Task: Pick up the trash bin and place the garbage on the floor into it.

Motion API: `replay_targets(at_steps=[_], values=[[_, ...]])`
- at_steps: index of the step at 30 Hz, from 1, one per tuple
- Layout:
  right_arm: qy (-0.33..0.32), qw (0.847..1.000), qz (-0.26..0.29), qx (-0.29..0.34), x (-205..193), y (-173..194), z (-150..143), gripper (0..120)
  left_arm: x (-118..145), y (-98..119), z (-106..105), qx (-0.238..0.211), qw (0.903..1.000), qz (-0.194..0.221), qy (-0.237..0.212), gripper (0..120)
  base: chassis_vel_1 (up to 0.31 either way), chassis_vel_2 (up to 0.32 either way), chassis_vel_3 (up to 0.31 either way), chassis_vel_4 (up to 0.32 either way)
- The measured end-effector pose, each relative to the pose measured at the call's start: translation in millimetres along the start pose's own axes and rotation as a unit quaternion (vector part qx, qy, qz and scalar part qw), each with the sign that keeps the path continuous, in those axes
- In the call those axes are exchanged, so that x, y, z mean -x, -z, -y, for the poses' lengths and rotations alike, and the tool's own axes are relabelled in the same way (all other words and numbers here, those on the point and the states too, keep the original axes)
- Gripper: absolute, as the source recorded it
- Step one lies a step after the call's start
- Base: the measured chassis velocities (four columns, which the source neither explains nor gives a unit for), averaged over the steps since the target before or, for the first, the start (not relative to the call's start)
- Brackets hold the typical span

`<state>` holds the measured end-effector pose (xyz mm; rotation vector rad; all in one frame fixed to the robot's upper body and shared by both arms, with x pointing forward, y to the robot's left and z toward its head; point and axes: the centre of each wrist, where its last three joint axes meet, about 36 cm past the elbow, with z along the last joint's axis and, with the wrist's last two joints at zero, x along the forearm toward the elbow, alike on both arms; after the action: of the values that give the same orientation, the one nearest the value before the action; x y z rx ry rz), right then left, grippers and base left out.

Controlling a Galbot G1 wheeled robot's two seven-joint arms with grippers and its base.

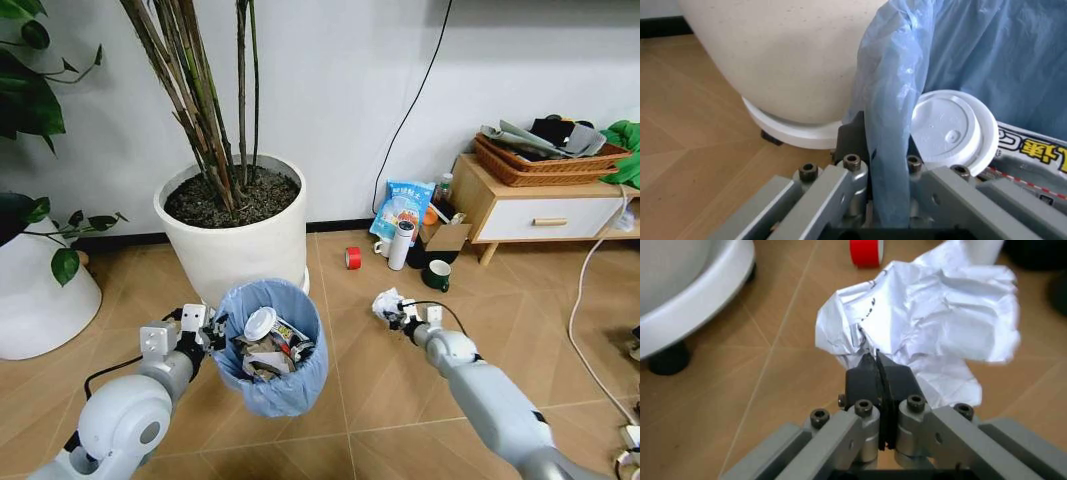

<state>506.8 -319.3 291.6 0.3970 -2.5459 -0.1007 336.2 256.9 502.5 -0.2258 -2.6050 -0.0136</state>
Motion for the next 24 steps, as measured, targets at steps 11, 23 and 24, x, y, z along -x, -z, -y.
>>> replay_targets(at_steps=[11,23,24], values=[[0.044,0.991,0.113,-0.057,-79,76,-50,0,4,1,-3,-0.004,0.9998,-0.004,-0.018,0,0.000,0.000,0.000,0.000],[0.145,0.964,0.216,-0.056,-180,157,-126,0,14,12,2,-0.011,0.9992,-0.008,-0.037,0,0.000,0.000,0.000,0.000],[0.156,0.960,0.225,-0.057,-190,162,-133,0,17,13,3,-0.014,0.9989,-0.011,-0.044,0,0.000,0.000,0.000,0.000]])
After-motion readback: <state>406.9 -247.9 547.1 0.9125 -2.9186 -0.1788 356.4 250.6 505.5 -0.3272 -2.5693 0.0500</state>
